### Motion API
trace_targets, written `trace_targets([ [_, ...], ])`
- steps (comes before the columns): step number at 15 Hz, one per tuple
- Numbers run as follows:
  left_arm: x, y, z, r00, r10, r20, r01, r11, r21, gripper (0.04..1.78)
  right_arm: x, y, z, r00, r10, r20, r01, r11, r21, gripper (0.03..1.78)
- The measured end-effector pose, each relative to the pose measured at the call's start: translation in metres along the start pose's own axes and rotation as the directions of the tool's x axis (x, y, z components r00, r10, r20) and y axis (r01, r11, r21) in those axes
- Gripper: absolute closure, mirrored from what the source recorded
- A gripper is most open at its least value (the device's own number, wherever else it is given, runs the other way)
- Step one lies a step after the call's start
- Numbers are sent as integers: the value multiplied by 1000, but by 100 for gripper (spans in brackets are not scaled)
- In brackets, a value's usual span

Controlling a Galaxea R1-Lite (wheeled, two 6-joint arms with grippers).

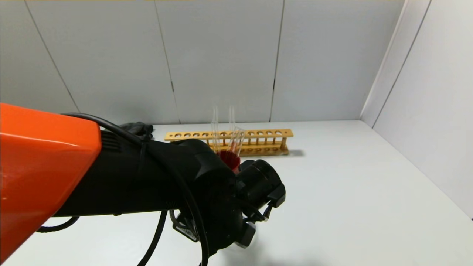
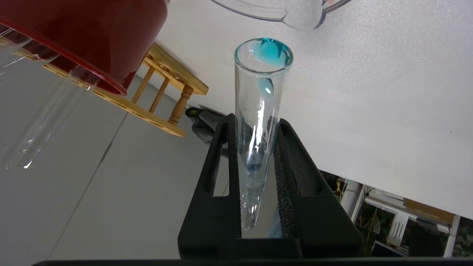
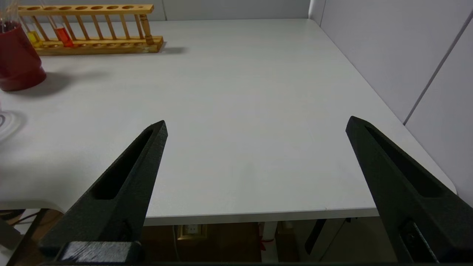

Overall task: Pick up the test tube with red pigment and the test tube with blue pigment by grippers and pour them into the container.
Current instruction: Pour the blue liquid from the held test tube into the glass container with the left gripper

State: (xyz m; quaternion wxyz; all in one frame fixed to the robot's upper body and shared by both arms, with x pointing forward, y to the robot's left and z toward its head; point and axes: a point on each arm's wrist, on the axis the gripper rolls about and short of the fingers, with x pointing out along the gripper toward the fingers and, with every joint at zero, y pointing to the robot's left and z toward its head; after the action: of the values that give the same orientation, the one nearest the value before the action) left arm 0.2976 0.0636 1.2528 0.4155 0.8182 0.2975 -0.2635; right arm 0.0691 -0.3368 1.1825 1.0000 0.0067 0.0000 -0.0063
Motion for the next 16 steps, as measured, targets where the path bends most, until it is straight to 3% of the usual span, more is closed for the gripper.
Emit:
trace_targets([
  [16, -2, 3, 1, 998, 27, -65, -25, 999, 32, 149, 0, 0, 0, 1000, 0, 0, 0, 1000, 0, 11],
])
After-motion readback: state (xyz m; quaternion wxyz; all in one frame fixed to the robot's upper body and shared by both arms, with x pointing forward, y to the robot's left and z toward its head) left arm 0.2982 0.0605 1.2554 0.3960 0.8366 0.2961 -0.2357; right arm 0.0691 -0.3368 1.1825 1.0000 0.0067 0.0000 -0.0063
